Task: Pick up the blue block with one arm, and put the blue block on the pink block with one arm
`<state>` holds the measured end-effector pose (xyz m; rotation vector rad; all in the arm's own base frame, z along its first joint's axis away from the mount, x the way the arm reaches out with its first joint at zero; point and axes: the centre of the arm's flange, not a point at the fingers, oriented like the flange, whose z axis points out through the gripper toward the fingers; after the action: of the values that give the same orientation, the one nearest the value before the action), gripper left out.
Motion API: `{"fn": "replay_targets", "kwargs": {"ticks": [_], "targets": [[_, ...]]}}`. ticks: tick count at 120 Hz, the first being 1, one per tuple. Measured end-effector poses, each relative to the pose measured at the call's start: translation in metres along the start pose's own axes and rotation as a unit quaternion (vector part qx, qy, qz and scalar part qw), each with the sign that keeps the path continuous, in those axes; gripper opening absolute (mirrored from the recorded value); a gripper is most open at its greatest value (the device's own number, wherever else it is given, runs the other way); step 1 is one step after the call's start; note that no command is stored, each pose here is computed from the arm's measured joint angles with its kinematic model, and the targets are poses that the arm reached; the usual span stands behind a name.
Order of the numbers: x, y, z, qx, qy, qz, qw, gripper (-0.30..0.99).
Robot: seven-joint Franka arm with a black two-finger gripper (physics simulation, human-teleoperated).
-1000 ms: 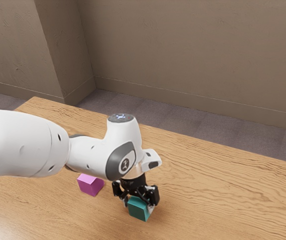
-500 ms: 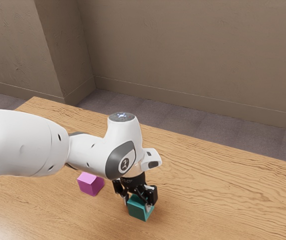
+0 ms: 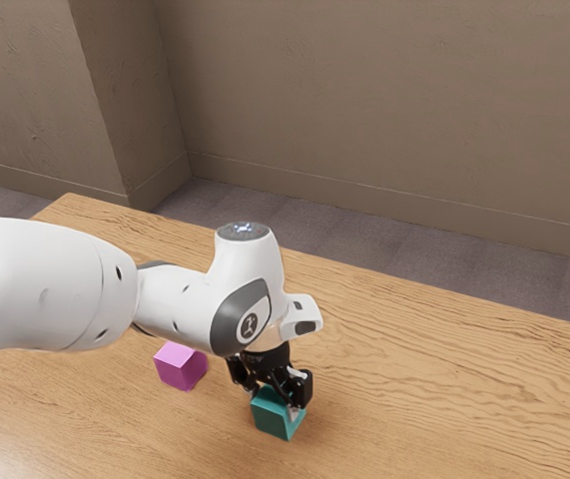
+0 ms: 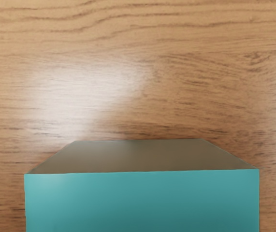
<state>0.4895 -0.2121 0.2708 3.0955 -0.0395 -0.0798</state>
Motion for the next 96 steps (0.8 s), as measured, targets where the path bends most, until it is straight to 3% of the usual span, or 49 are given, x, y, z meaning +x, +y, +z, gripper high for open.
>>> {"fn": "replay_targets", "kwargs": {"ticks": [48, 82, 96], "targets": [[0.001, 0.0, -0.003, 0.002, 0.001, 0.013, 1.0, 0.42], [0.018, -0.028, -0.045, 0.01, 0.013, 0.023, 1.0, 0.39], [0.028, -0.061, -0.064, 0.009, 0.01, 0.015, 1.0, 0.39]]}}
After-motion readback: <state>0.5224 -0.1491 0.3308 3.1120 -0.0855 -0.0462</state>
